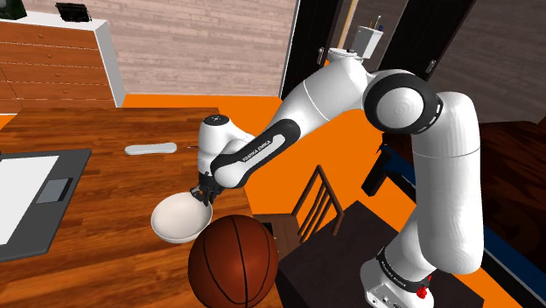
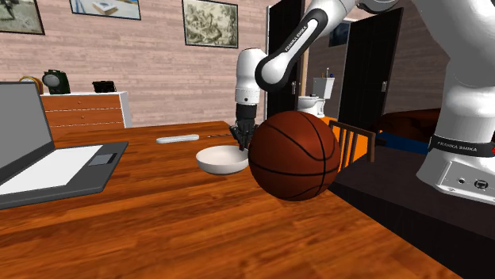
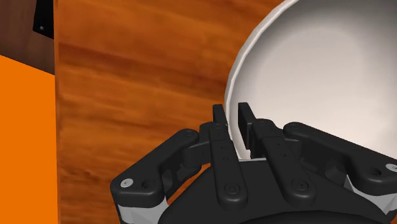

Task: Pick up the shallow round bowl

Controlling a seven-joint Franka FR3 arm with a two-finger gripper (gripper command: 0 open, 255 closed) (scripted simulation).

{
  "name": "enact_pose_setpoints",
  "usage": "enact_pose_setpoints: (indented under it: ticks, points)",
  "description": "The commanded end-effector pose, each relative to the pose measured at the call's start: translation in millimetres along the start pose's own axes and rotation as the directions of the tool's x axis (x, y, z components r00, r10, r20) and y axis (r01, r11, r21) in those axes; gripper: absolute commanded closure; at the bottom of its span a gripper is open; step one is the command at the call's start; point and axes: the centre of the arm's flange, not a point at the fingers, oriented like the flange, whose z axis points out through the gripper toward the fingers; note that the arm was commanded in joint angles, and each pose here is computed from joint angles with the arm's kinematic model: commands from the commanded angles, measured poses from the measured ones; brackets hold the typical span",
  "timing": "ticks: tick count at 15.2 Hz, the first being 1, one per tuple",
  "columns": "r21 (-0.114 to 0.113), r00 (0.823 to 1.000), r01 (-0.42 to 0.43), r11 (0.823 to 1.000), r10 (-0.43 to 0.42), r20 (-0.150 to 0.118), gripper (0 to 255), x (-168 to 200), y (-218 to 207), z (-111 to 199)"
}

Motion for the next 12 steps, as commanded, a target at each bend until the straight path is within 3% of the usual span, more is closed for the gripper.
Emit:
enact_pose_setpoints:
  ticks: [1,12]
  points:
    - [0.0,1.0,0.0,1.0,0.0,0.001,255,0,0,-5]
    - [0.0,1.0,0.0,1.0,0.0,0.001,255,3,-4,-63]
